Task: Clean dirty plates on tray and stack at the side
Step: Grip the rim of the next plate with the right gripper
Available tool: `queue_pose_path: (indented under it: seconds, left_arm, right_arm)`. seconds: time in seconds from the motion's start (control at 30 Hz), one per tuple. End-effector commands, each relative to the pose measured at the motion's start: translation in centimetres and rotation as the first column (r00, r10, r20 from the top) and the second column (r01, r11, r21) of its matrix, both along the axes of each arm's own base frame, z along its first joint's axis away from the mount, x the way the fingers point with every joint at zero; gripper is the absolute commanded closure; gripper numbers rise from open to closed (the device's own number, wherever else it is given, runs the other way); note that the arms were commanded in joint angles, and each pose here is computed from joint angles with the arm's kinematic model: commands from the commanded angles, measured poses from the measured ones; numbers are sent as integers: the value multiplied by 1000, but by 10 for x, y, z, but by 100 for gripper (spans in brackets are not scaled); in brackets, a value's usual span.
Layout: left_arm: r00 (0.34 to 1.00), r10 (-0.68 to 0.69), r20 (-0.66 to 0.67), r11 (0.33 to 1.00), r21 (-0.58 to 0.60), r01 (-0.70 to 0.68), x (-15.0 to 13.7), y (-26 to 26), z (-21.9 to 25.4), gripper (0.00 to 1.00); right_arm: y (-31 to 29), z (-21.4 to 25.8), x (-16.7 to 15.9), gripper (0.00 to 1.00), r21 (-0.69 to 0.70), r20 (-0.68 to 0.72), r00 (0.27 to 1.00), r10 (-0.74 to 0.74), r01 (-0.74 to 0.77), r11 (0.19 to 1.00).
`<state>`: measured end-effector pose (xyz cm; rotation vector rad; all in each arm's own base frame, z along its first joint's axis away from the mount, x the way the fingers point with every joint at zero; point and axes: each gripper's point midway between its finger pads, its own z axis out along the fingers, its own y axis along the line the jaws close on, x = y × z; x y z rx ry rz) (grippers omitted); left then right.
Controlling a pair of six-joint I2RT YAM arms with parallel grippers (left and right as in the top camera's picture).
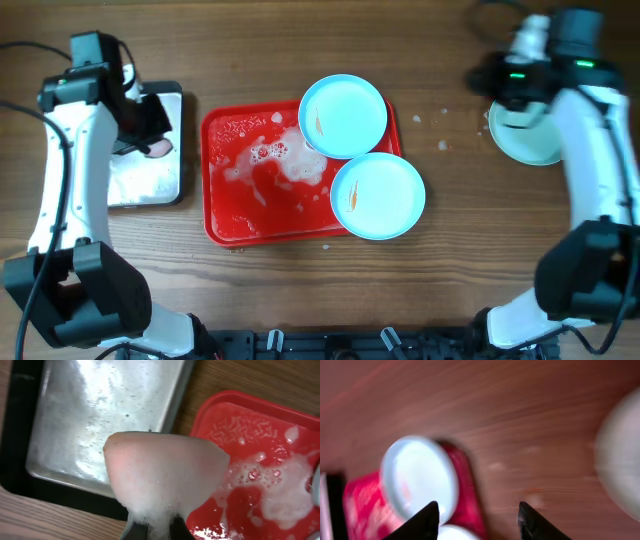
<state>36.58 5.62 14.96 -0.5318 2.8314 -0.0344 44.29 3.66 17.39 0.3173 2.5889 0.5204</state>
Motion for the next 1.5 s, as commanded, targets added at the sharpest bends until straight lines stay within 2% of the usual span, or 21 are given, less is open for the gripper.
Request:
queue_pose_path:
  seconds: [0.0, 0.1, 0.2, 0.37, 0.53, 0.73, 0.87, 1.1, 1.4, 1.47]
  left_arm:
    - [1000, 23, 8, 999, -27, -23, 3, -9, 2, 96]
    - [1000, 23, 9, 999, -26, -23, 3, -9, 2, 96]
    - [1000, 23, 9, 999, -26, -23, 3, -9, 2, 96]
    - [1000, 23, 9, 999, -26, -23, 3, -9, 2, 96]
    - [1000, 23, 9, 999, -26, -23, 3, -9, 2, 96]
    - [1000, 23, 9, 999, -26, -23, 3, -9, 2, 96]
    - [1000, 23, 8, 999, -27, -22, 3, -9, 1, 96]
    - [1000, 23, 8, 999, -26, -23, 3, -9, 1, 96]
    - [1000, 22, 8, 999, -26, -22, 3, -9, 2, 96]
    - [1000, 23, 8, 999, -26, -22, 3, -9, 2, 96]
  right_arm:
    - [79, -7, 4, 54, -9, 21, 992, 127, -126, 992]
    - [141, -18, 3, 65, -37, 44, 980, 194, -193, 981]
    - [186, -37, -2, 71, -45, 46, 966, 255, -253, 966]
    - [238, -84, -14, 71, -53, -1, 941, 339, -338, 940]
    - [243, -124, -21, 73, -63, -83, 933, 350, -356, 933]
    - [246, -140, -36, 75, -61, -130, 921, 368, -378, 924]
    - [239, -156, -40, 75, -92, -155, 932, 329, -345, 934]
    - [249, -166, -46, 76, -55, -177, 924, 340, -354, 934]
    - [311, -165, -100, 77, -44, -172, 839, 517, -530, 847]
    - [326, -164, -116, 77, 0, -180, 808, 561, -570, 821]
